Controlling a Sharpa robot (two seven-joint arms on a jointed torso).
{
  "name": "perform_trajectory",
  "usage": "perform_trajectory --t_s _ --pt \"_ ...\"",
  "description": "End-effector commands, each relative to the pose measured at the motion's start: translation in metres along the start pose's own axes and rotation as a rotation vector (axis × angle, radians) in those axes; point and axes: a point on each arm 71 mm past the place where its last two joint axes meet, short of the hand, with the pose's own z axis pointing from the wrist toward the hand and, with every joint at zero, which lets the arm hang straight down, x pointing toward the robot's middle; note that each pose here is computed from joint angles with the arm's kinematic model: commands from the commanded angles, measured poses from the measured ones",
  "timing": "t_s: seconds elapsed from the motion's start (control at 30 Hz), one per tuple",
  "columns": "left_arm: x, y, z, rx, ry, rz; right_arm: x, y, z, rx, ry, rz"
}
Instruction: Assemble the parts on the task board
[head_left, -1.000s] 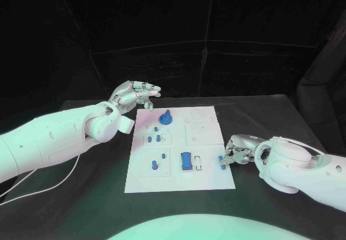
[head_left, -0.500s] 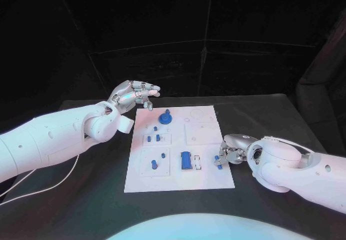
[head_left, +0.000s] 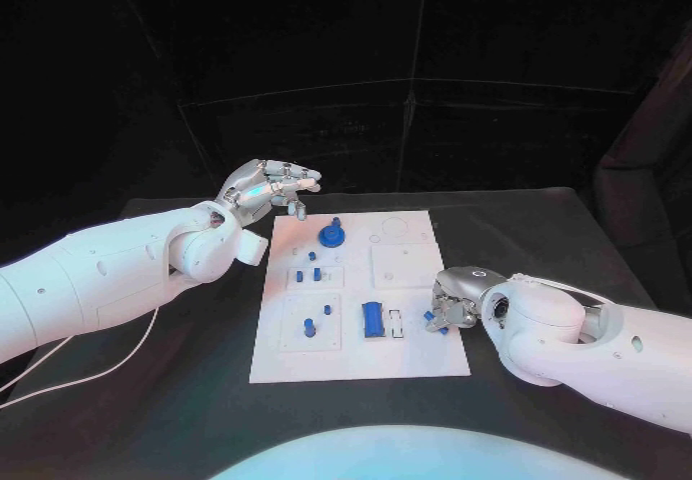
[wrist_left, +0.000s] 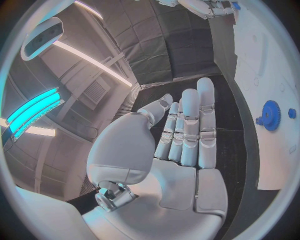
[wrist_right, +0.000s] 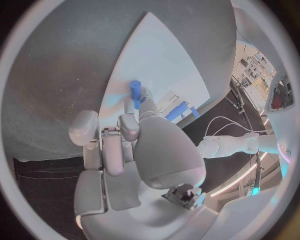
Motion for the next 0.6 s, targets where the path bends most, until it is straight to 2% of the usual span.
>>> perform_trajectory --t_s 0.03,0.23,0.43,0.6 --pt "0.0008 -0.0017 0.0003 0.011 0.007 -0.008 0.019 -0.006 0.000 0.054 0.083 -0.087" --pt "0.0005 -0.0016 0.0000 0.010 0.007 -0.008 0.015 -0.003 -0.003 0.039 0.031 0.018" --pt "0.0005 -0.0015 0.0000 0.008 0.007 -0.008 0.012 -0.002 -0.008 0.026 -0.006 0.242" --pt "0.0006 -0.0015 0.0000 0.008 0.007 -0.008 0.009 -0.002 -0.011 0.018 -0.034 0.347"
